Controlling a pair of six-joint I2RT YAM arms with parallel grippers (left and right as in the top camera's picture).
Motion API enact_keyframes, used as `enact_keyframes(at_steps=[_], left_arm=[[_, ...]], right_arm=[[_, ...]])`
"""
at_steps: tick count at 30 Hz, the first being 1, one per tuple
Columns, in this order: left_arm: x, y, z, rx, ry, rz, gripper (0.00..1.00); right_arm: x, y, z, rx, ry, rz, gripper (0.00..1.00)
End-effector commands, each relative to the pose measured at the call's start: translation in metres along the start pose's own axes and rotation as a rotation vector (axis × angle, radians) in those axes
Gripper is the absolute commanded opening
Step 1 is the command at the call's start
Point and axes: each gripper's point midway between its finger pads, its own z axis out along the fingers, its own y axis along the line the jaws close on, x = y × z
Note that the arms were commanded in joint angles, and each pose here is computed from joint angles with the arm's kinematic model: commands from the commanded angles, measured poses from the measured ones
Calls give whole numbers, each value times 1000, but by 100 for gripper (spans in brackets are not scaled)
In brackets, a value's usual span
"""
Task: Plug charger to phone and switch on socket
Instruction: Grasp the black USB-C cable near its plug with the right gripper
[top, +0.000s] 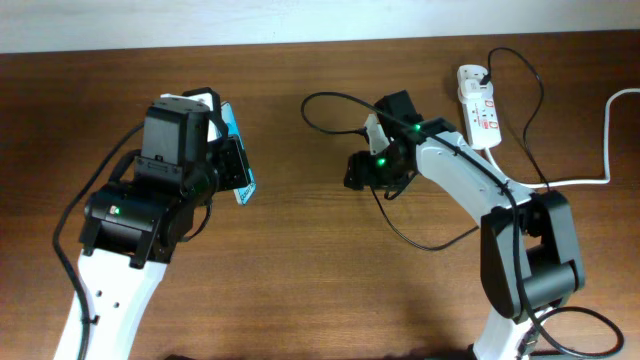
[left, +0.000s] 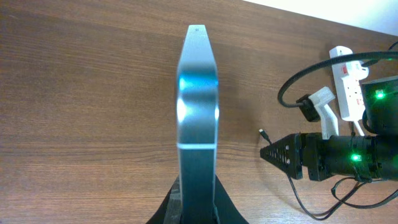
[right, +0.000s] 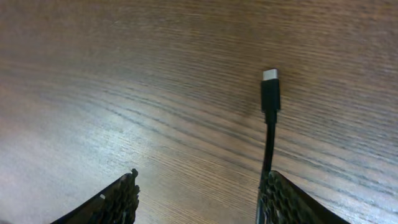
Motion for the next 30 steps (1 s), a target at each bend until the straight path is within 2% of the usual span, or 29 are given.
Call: enact_keyframes(at_steps=[1, 5, 8, 13, 18, 21, 26, 30], left_arm=[[-6, -2, -5, 7, -26, 10, 0], [-6, -2, -5, 11, -24, 10, 0], [-4, -4, -5, 22, -13, 11, 0], [0, -3, -5, 17, -1, 11, 0], [1, -4, -5, 23, 6, 11, 0], [1, -4, -5, 23, 6, 10, 0], [1, -3, -5, 23, 6, 11, 0], [1, -3, -5, 22, 6, 11, 0]], right_arm=[[-5, -35, 6, 24, 10, 189, 59], [-8, -44, 2, -28, 16, 263, 58], [2, -27, 12, -151, 95, 287, 57], [21, -31, 34, -178, 202, 352, 50], [17, -49, 36, -193, 199, 405, 45], [13, -57, 52, -270, 211, 442, 44], [16, -60, 60, -264, 222, 449, 32], [9, -62, 62, -264, 190, 430, 30]])
